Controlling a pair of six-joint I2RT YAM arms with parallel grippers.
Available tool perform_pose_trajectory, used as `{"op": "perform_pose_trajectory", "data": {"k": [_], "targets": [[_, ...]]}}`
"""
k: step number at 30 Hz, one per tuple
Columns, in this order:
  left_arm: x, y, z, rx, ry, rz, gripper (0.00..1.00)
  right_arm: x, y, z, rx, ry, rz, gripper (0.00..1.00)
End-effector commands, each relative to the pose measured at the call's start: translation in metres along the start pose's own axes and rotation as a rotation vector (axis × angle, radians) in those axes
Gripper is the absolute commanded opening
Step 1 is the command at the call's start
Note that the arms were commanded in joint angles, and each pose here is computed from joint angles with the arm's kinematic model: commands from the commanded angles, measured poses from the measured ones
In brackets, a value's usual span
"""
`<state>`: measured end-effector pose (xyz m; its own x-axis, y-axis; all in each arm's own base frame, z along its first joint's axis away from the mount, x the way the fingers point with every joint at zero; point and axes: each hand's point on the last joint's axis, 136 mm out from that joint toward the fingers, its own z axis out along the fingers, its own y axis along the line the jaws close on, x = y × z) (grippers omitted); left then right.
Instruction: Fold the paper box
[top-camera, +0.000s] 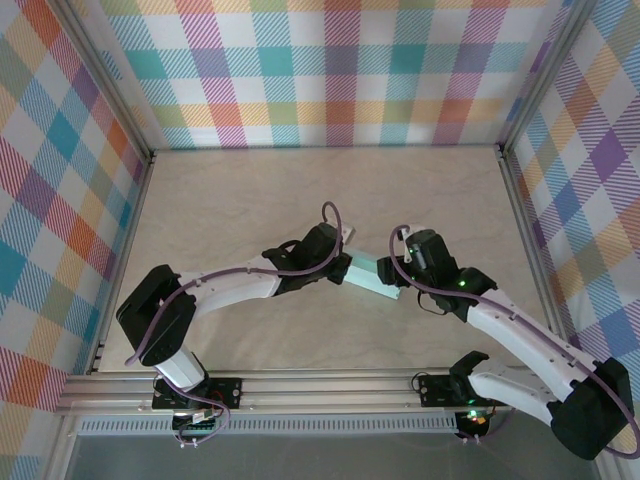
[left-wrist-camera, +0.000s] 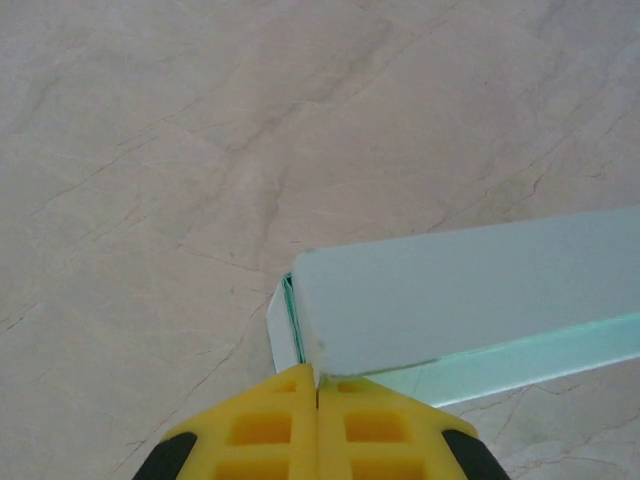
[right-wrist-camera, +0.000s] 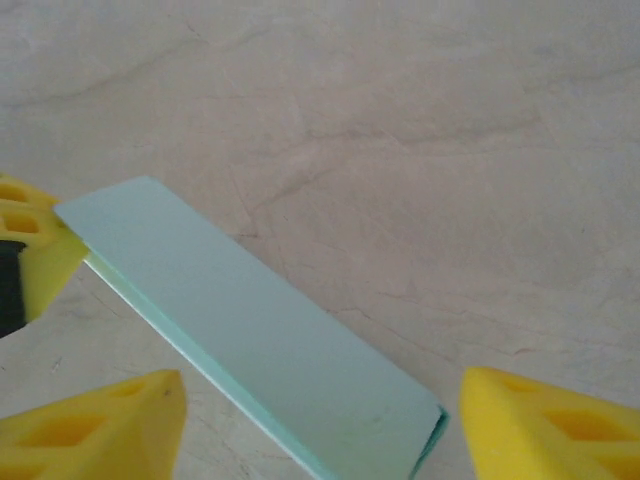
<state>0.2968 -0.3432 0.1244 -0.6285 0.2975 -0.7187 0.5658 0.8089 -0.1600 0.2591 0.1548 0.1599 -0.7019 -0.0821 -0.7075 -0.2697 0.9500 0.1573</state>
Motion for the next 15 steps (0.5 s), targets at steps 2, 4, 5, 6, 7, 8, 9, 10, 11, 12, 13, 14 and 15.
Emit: {"op": "perform_pose_trajectory", "data": {"k": [2,4,5,6,7,8,9,10,11,12,13,14,15], "targets": [[0.026,0.000,0.008,-0.022,0.095,0.049,0.00,-0.029,0.004,-0.009,0.012,-0.064,0.097,0.79],[0.026,0.001,0.008,-0.028,0.095,0.051,0.00,-0.033,0.002,-0.006,0.037,-0.040,0.144,0.80],[0.026,0.000,0.008,-0.028,0.096,0.054,0.00,-0.032,0.003,-0.004,0.041,-0.022,0.149,0.80],[0.026,0.000,0.008,-0.026,0.096,0.054,0.00,-0.031,0.004,0.000,0.041,-0.006,0.152,0.79],[0.026,0.000,0.008,-0.026,0.094,0.056,0.00,-0.028,0.005,0.004,0.041,0.008,0.153,0.78],[0.026,0.000,0.009,-0.027,0.094,0.054,0.00,-0.024,0.004,0.008,0.047,0.021,0.159,0.77],[0.026,0.000,0.009,-0.026,0.093,0.056,0.00,-0.020,0.003,0.012,0.052,0.039,0.167,0.75],[0.026,0.000,0.009,-0.027,0.092,0.054,0.00,-0.015,0.001,0.015,0.059,0.062,0.184,0.72],[0.026,0.000,0.009,-0.026,0.092,0.055,0.00,-0.010,0.000,0.018,0.068,0.084,0.196,0.70],[0.028,0.000,0.009,-0.026,0.092,0.054,0.00,-0.005,-0.002,0.020,0.078,0.104,0.211,0.67],[0.027,0.001,0.009,-0.026,0.088,0.053,0.00,-0.002,-0.004,0.022,0.085,0.116,0.223,0.64],[0.027,0.001,0.008,-0.024,0.085,0.054,0.00,0.001,-0.004,0.024,0.086,0.124,0.229,0.63],[0.028,0.000,0.009,-0.024,0.087,0.054,0.00,0.006,-0.004,0.026,0.089,0.136,0.232,0.62]]}}
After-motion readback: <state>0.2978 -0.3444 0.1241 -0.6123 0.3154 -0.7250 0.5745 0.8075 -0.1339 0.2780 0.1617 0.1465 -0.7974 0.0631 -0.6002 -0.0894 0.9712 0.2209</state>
